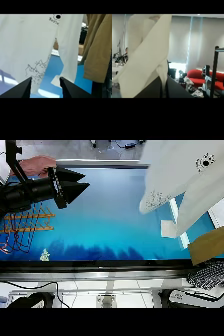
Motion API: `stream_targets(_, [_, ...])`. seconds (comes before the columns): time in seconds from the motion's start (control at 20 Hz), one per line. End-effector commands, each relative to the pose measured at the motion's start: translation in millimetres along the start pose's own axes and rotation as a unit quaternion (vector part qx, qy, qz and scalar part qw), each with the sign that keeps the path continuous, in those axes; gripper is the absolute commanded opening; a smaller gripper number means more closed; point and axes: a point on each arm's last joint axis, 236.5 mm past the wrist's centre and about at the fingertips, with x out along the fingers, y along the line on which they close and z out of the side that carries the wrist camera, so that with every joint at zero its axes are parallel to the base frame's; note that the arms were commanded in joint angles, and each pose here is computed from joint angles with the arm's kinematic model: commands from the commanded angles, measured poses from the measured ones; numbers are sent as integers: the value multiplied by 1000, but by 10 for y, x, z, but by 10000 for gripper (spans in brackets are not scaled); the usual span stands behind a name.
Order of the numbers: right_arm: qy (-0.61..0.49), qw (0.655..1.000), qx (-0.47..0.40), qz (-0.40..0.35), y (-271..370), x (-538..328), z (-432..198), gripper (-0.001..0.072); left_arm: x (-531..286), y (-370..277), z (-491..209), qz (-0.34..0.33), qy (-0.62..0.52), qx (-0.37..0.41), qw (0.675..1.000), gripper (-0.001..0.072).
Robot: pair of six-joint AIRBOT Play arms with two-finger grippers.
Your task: Fold the clothes and pants, and hang the long-sleeved shirts on hangers.
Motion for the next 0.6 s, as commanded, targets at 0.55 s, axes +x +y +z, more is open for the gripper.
stream_targets(0.55, [142,923,215,-285,-1126,-478,-939,52,8,-14,-3,-2,0,0,1000,442])
